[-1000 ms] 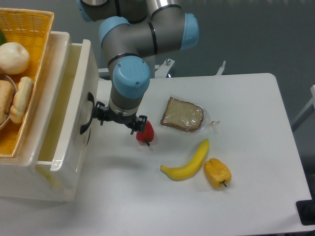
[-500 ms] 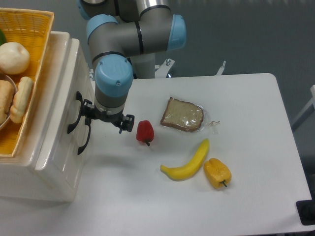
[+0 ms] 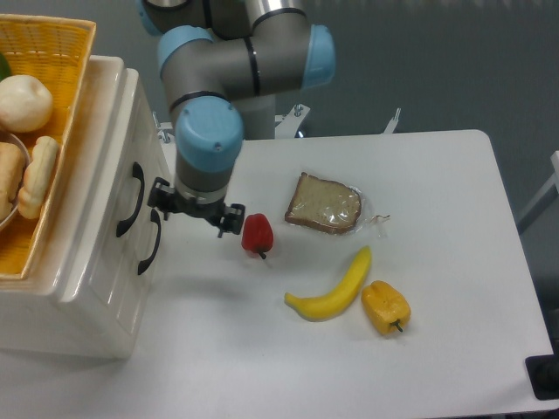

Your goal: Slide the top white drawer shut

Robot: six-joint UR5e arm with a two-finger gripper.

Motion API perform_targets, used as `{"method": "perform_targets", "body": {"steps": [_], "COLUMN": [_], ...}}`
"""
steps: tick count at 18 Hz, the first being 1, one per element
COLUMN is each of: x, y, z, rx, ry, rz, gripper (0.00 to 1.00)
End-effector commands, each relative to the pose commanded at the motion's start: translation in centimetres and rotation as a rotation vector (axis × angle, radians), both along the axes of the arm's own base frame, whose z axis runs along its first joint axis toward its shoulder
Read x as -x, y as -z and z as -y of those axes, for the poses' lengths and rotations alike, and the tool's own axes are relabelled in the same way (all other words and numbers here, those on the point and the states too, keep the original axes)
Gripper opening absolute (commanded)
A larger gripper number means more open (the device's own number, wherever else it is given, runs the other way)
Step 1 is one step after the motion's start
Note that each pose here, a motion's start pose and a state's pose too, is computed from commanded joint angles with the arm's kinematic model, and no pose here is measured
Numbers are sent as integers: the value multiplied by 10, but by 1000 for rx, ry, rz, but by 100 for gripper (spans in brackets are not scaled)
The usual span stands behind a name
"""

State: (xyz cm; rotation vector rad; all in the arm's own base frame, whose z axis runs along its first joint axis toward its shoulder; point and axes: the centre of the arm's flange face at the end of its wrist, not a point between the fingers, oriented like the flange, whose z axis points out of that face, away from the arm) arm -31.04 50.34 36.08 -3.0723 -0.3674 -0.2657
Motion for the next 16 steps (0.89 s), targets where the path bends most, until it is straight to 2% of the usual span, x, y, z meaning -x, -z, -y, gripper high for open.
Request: {"method": "perform_targets", "body": {"steps": [4,9,11,16], "x": [49,92,109,150], "y": [-17,-28,-31,-37], "z": [39,87,105,156], "rx": [8,69,78,72], "ry": [27,210,261,296], "rz": [-70,-155,-169,-178], "gripper": [100,100,100,100]}}
